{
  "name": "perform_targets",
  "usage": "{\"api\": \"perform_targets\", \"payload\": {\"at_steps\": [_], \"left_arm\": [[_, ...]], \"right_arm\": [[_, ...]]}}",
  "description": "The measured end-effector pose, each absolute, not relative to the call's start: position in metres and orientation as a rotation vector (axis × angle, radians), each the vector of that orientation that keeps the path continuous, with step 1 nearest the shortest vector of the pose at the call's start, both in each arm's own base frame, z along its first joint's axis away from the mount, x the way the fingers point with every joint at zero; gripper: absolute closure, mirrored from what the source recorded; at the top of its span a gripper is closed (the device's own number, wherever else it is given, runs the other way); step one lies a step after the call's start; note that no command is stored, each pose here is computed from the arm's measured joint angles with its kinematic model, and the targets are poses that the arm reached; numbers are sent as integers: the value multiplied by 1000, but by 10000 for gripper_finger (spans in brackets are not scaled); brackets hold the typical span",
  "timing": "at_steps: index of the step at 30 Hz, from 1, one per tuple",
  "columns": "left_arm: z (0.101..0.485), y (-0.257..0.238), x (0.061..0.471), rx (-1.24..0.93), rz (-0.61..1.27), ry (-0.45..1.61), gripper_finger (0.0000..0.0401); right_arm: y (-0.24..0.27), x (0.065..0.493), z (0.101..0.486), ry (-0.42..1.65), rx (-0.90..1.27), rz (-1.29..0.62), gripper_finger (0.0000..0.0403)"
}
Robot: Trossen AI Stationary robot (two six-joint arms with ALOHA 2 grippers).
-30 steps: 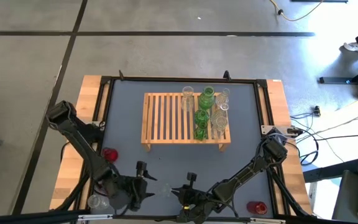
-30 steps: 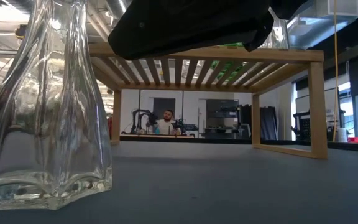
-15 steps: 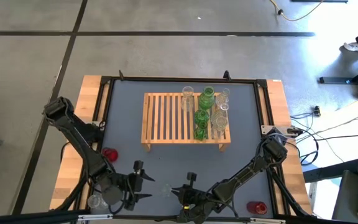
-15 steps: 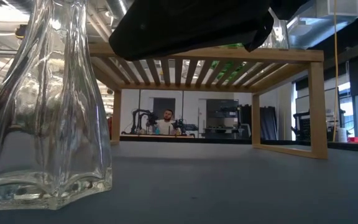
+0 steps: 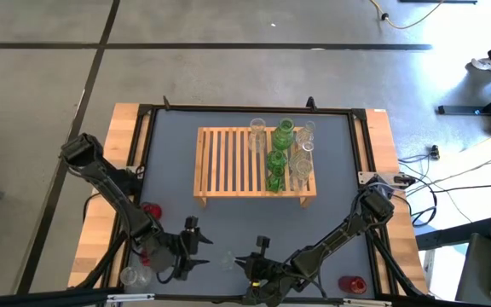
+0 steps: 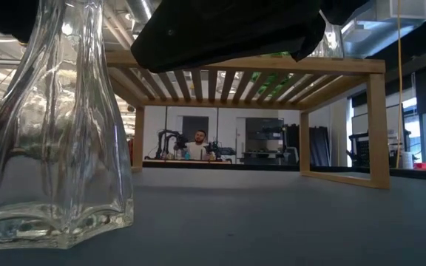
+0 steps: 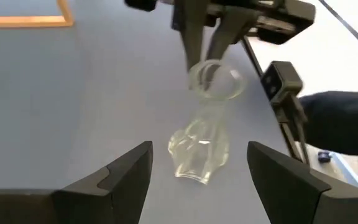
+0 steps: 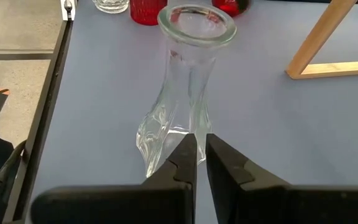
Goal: Sort vases onto shelf
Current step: Put the transparent bottle on the shelf
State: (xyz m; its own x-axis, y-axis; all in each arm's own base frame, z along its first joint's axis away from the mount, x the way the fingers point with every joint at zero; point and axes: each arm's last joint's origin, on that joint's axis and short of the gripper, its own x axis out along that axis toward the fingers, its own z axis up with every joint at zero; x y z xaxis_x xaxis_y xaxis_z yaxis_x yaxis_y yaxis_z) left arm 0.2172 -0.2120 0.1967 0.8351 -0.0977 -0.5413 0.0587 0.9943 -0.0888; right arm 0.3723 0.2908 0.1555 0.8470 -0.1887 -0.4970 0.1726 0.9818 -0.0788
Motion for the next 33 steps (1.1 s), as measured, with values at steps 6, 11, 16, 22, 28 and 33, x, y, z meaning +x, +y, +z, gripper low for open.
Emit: {"api": "perform_targets", "payload": {"at_steps": [6,11,16,22,28,33], "left_arm": [[182,-203,217,-130,-79,513,145],[172,-193,218,-171,-85,477,146],[160,-197,222,-166,-108,450,146],[148,-204,228,-152,-126,418,146],[148,-207,233,-139,-131,388,145],[152,-215,240,-122,-148,353,145]], "right_arm": [[291,372,155,527,-32,-190,377],[291,372,155,527,-32,-190,377],[291,372,155,527,-31,-190,377],[291,372,155,527,-32,-191,377],[291,372,155,527,-32,-190,377],[291,372,155,528,-32,-190,377]]}}
